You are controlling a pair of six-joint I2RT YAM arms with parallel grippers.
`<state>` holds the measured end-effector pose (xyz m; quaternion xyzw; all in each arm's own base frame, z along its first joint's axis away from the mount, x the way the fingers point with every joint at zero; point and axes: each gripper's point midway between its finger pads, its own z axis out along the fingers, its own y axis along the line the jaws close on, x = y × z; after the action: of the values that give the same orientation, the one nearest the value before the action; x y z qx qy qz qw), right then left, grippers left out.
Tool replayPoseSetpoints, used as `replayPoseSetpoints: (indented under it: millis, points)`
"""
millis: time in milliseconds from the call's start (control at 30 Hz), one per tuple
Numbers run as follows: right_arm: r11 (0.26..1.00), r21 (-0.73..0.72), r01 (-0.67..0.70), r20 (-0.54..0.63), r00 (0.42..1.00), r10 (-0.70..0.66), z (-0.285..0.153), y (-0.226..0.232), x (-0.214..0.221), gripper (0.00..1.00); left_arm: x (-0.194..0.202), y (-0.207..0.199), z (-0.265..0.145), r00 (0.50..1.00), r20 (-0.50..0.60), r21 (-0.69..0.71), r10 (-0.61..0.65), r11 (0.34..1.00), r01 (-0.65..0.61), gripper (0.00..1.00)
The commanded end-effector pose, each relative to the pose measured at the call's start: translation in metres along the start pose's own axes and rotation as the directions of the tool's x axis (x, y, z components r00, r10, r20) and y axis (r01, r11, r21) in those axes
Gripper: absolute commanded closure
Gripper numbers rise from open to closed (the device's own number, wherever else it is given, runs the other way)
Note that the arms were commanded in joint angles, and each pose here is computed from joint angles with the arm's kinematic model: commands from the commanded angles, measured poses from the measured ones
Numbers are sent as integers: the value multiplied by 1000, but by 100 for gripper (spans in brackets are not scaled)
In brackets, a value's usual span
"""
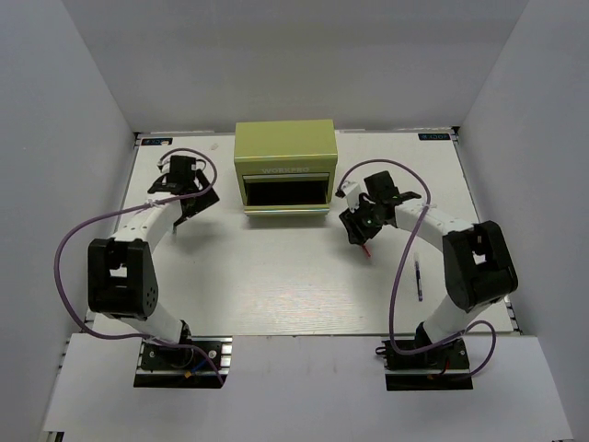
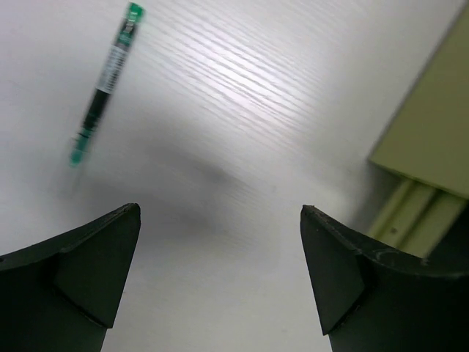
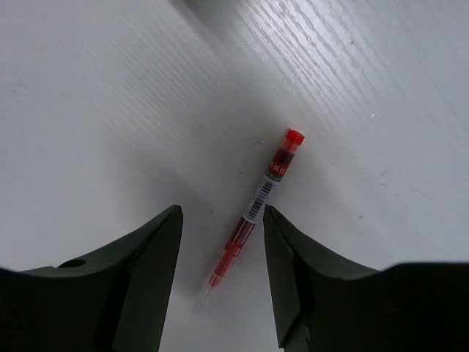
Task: Sort the stationery into containers
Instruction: Pick up the pen from the center of the board.
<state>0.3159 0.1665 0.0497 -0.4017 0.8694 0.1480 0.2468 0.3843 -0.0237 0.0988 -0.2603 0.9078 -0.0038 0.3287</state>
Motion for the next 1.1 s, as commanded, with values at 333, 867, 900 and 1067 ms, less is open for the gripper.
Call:
replayPoseSetpoints:
  millis: [333,867,900,1067]
  points:
    - [992,100,-81,-124,988,93,29,-23,33,57,-12,67,15,994,-58,-128,91,987,-98,0]
    - [878,-197,436,251,888,-385,-49,38,-49,100,-4,94,47,975,-156,-185,155,965,-183,1]
    - [861,-183,474,284,864,-416,-59,41,-57,100,-7,92,50,974,-151,-182,167,964,-193,3]
    - [763,-95,639,414,723,-553,-81,44,-130,100,-9,95,58,971,-167,-189,170,961,-201,9]
